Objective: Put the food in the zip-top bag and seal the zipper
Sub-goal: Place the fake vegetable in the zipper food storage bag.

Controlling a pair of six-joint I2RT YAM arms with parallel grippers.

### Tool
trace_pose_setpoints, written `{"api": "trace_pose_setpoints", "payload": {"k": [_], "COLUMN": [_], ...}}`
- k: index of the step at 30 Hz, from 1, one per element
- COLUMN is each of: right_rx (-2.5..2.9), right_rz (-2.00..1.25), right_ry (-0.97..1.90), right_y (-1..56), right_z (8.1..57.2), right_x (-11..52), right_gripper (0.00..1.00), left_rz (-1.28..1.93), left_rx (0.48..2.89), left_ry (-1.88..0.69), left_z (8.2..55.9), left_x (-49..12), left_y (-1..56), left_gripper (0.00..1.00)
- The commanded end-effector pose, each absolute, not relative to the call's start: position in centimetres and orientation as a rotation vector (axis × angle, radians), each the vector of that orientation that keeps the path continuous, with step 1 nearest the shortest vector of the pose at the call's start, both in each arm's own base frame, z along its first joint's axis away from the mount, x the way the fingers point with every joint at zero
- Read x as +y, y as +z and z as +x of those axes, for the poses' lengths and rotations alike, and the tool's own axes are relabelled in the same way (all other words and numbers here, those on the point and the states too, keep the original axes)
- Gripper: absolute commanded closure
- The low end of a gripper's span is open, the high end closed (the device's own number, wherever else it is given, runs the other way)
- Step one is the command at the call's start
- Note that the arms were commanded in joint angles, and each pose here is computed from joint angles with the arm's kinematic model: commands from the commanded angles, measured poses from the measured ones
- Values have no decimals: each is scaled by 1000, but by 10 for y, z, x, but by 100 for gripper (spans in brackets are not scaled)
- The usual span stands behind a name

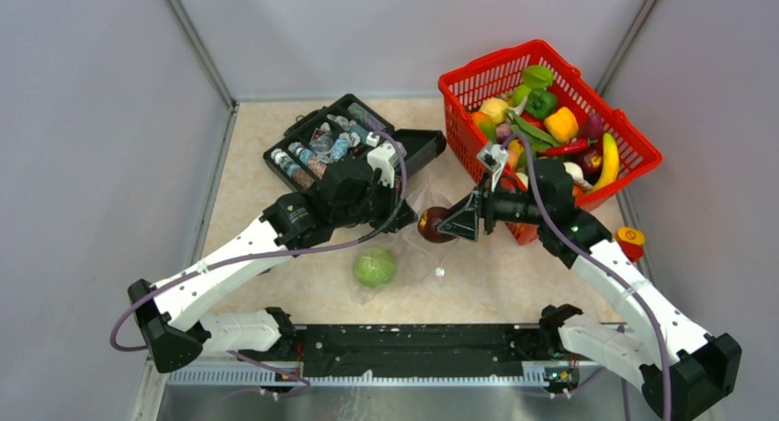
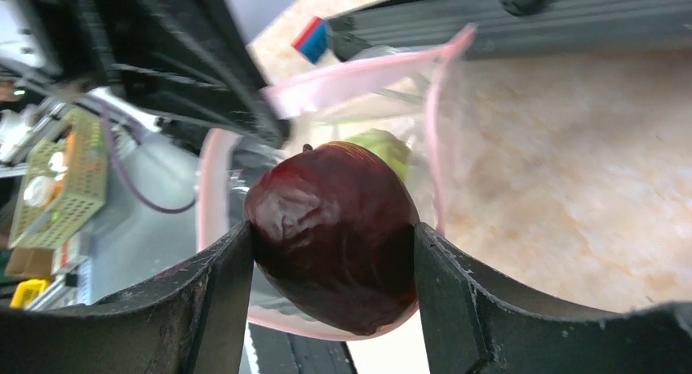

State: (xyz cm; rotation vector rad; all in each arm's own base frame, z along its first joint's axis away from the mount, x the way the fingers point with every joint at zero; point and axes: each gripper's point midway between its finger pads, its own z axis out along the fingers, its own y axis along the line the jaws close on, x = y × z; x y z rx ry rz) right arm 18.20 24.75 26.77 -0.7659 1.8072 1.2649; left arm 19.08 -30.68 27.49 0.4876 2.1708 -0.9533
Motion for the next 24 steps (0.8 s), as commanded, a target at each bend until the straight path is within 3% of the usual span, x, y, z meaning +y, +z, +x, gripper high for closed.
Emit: {"api": "trace_pose_setpoints", "payload": {"k": [1, 7, 11, 15, 24], "right_rx": [1885, 1868, 1865, 1863, 1760], "right_rz": [-703, -663, -712, -709, -775], "right_ry": [1066, 1036, 1063, 1069, 1150], "right_y": [263, 274, 273, 273, 289], "right_z": [205, 213, 207, 208, 191], "right_x": [236, 242, 249, 249, 254], "right_gripper": [80, 72, 61, 39, 23], "left_rz": [483, 489, 485, 480, 470], "left_rx": [2104, 2102, 2097, 2094, 2090], "left_ry": [-1001, -1013, -1016, -1016, -1007], "left_z": [188, 188, 189, 189, 191], "left_x": [-308, -311, -311, -311, -310], "left_y": [294, 298, 301, 303, 304], "left_gripper": [100, 100, 100, 100, 100]}}
